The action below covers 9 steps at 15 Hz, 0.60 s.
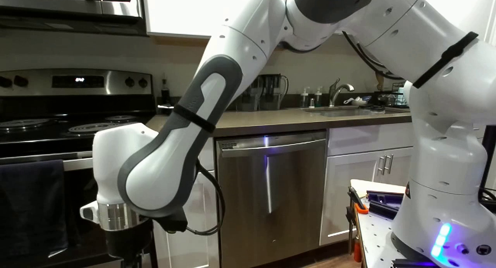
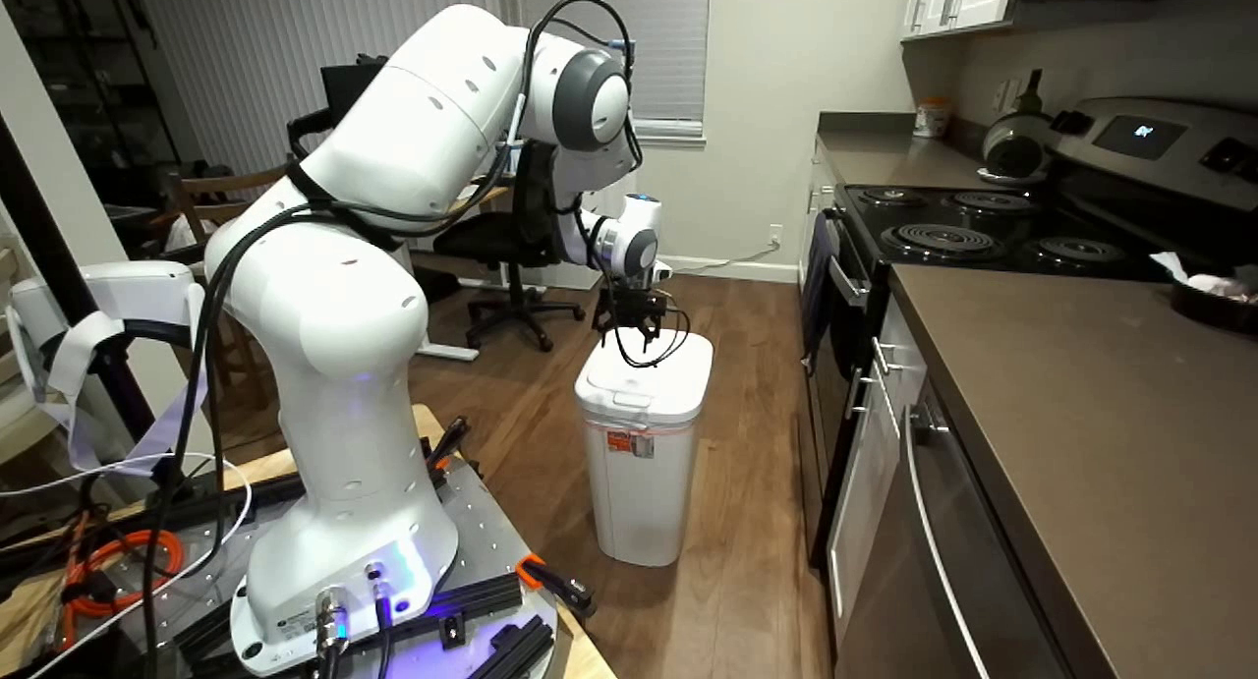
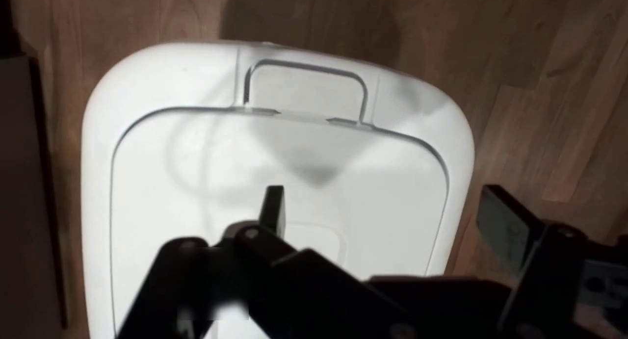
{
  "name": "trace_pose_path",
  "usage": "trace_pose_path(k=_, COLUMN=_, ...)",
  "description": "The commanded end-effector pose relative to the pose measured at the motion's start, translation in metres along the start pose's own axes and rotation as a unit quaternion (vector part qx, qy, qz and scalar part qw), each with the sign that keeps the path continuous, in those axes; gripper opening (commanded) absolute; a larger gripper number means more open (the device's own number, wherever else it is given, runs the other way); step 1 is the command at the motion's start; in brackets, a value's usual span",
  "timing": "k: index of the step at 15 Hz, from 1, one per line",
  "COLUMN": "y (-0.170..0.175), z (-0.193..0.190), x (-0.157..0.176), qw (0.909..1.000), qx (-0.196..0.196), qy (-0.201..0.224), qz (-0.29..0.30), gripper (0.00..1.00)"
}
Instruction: Open the trash bin
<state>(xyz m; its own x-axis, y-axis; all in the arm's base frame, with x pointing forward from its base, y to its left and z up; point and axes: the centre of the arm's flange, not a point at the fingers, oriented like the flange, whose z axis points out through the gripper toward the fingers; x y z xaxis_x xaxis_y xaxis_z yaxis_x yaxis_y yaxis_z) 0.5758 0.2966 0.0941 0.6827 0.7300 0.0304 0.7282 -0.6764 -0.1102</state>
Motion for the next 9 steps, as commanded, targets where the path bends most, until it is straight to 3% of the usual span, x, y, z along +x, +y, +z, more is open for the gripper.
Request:
trace_pose_path(k=1, y=-0.001, z=0.022, x=0.0, qw=0.9982, qx=-0.018, qy=-0.022, qz=0.053, gripper=1.0)
trace_pose_path(k=5, y=-0.003, z=0.041, x=-0.004, qw=0.9941, qx=-0.044, qy=-0.029, qz=0.094, gripper=0.84)
trace_pose_path(k=7, y=-0.006, z=0.047, x=-0.004, qw=0.9932, qx=-0.044, qy=-0.031, qz=0.103, gripper=0.61)
trace_pose_path(k=9, y=-0.008, z=0.052, x=-0.003, qw=0.9921, qx=-0.047, qy=-0.033, qz=0.111, gripper=0.45)
